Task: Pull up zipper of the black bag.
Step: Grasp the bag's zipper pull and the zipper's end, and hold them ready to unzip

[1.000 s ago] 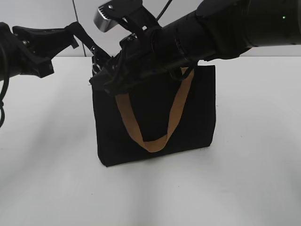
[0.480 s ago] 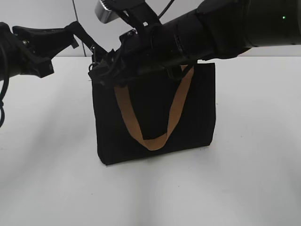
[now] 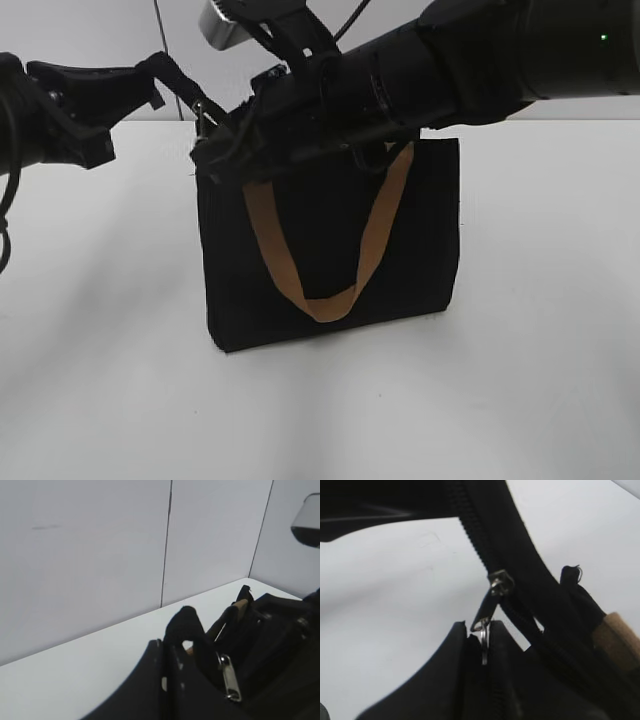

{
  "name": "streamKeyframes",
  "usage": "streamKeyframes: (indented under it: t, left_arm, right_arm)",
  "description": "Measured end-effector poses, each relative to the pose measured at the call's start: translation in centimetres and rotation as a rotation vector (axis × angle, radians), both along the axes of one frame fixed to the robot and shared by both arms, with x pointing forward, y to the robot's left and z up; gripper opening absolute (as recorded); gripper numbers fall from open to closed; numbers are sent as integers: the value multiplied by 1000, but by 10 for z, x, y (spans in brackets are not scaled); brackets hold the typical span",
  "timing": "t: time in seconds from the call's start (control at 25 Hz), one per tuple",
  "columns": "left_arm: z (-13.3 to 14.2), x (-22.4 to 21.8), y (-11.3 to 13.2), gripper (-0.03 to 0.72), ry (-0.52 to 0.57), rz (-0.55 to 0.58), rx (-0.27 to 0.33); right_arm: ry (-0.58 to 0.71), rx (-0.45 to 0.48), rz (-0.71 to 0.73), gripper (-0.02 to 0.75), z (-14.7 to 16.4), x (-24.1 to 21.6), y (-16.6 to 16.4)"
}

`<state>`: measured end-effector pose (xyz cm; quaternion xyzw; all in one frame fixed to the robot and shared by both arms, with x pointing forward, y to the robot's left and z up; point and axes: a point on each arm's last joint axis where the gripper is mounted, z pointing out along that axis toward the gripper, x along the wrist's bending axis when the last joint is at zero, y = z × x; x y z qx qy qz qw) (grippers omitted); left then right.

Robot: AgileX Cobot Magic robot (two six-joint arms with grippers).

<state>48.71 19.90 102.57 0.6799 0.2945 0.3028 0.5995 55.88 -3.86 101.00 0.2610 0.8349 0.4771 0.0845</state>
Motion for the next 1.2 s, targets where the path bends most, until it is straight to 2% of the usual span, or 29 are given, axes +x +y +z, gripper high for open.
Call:
streamKeyframes:
  t: [0.08, 0.2, 0.88, 1.0, 1.2]
  left_arm:
    - [0, 0, 0, -9, 3, 2, 2]
    - [-1, 0, 0, -9, 6, 4, 5]
    - [-4, -1, 0, -10, 19, -2, 50]
    - [-8, 0, 3, -10, 50, 23, 80]
    - [-19, 2, 10, -10, 144, 98, 170]
  right_arm:
    - [1, 1, 0, 42, 0, 0, 0]
    - [0, 1, 0, 6, 0, 0, 0]
    - [29, 26, -24, -1, 5, -1, -1]
    - [63, 40, -20, -1, 7, -4, 0]
    - [112, 51, -22, -1, 19, -11, -5]
